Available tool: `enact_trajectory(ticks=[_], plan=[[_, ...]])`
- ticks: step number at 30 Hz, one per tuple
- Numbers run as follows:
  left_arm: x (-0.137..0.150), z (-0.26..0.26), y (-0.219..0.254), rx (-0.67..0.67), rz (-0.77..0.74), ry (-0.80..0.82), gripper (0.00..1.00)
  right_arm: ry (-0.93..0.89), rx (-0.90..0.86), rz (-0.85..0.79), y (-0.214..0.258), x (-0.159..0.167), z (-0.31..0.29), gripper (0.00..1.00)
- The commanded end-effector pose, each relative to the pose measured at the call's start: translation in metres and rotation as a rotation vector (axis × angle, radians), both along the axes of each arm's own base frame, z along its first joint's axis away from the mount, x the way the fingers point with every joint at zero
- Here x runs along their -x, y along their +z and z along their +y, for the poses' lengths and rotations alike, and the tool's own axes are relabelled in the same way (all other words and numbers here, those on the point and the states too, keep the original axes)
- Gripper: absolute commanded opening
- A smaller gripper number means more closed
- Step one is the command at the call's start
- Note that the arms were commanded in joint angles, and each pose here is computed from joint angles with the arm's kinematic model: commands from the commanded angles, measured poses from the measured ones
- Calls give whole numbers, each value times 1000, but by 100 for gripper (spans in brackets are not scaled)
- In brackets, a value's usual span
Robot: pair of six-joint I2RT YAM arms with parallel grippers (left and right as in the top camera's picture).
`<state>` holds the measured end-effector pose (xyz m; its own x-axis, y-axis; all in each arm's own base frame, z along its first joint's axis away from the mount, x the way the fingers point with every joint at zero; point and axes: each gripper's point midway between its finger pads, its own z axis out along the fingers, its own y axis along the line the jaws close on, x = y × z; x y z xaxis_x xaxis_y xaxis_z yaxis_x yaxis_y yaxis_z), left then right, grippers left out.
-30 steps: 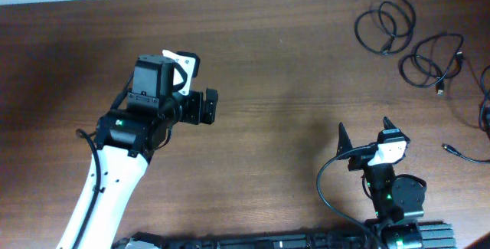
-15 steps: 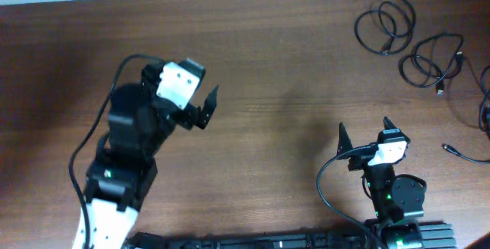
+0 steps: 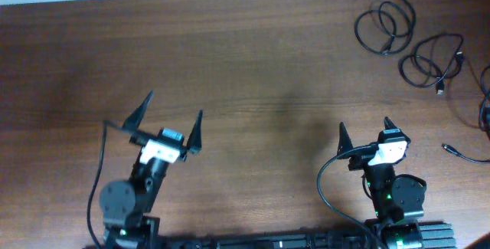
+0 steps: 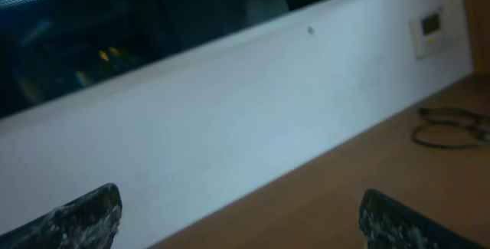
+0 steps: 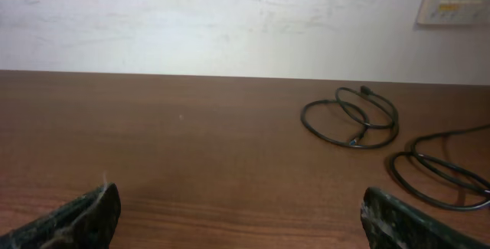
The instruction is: Untangle cables
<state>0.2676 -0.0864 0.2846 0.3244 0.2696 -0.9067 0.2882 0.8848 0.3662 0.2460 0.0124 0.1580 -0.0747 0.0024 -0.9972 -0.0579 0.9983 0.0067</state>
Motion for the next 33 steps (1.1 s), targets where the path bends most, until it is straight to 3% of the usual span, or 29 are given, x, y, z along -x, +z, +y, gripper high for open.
enact_trajectory(ticks=[1, 4, 12, 16, 21, 33], plan=[[14, 13, -14, -2, -72, 38, 99, -17, -11, 3, -2, 0, -3, 99], [24, 22, -23, 12, -126, 66, 99, -17, -11, 3, -2, 0, -3, 99], [26, 45, -44, 30, -39, 156, 99, -17, -11, 3, -2, 0, -3, 99], [23, 66, -75, 148, 118, 227, 99, -17, -11, 3, -2, 0, -3, 99], [22, 79, -127, 159, 332, 308, 99, -17, -11, 3, -2, 0, -3, 99], [22, 84, -126, 179, 327, 333, 99, -17, -11, 3, -2, 0, -3, 99]])
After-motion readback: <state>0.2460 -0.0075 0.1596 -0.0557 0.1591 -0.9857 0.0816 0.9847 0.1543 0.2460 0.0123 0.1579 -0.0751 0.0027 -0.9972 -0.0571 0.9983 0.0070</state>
